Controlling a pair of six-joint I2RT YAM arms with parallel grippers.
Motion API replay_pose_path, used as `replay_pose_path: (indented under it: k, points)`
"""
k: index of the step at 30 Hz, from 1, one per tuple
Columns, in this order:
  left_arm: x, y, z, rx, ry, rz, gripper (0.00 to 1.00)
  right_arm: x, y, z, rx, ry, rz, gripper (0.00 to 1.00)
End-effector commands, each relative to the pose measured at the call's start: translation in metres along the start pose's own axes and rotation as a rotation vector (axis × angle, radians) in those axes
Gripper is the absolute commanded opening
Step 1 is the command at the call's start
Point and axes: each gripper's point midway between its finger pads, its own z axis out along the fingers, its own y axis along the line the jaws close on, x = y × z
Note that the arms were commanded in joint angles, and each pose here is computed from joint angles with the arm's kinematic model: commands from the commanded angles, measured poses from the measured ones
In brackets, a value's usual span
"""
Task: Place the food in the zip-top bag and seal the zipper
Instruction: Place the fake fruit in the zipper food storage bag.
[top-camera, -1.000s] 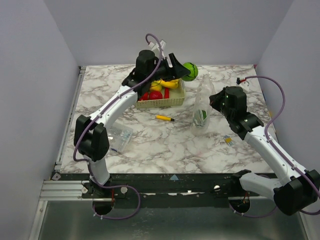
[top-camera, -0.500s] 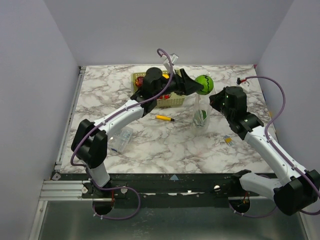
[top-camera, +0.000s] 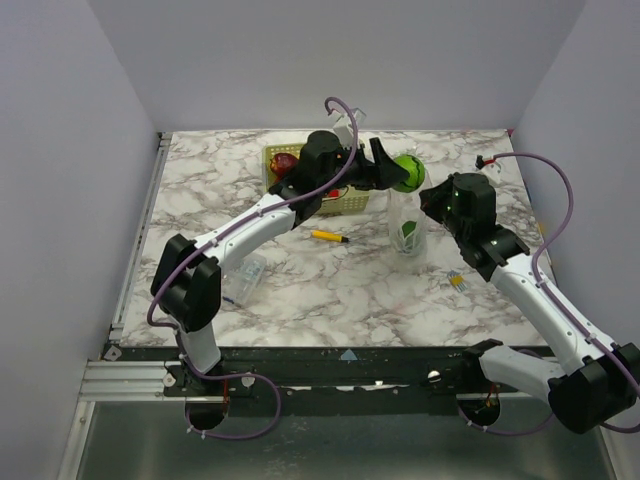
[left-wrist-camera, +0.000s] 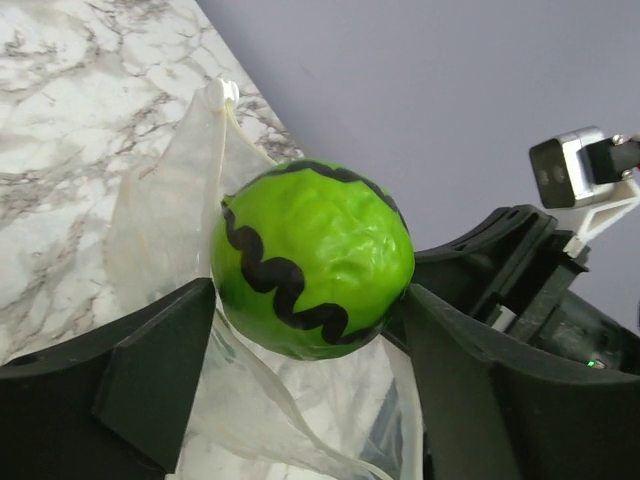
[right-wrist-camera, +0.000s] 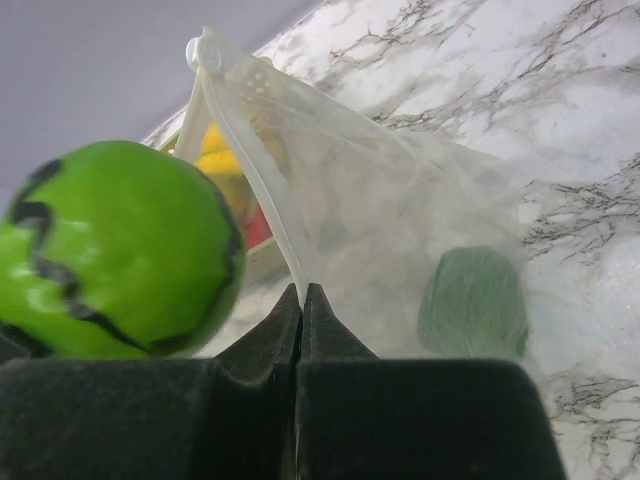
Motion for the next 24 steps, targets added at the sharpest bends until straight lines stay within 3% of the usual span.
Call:
replay_pose_path:
  k: [1,17,24]
  points:
    - [-0.004,0.003,0.002,-0.079,-0.009,0.072,0.85,-0.003,0.001,-0.002,-0.009,-0.011,0.019,0.01]
    - [-0.033,-0.014,-0.012,-0.08,-0.068,0.145,0.87,-0.003,0.0,-0.001,-0.006,-0.011,0.002,0.01]
    - [-0.051,-0.001,-0.022,-0.105,-0.108,0.148,0.85,-0.002,-0.002,-0.001,0.0,-0.01,-0.009,0.01]
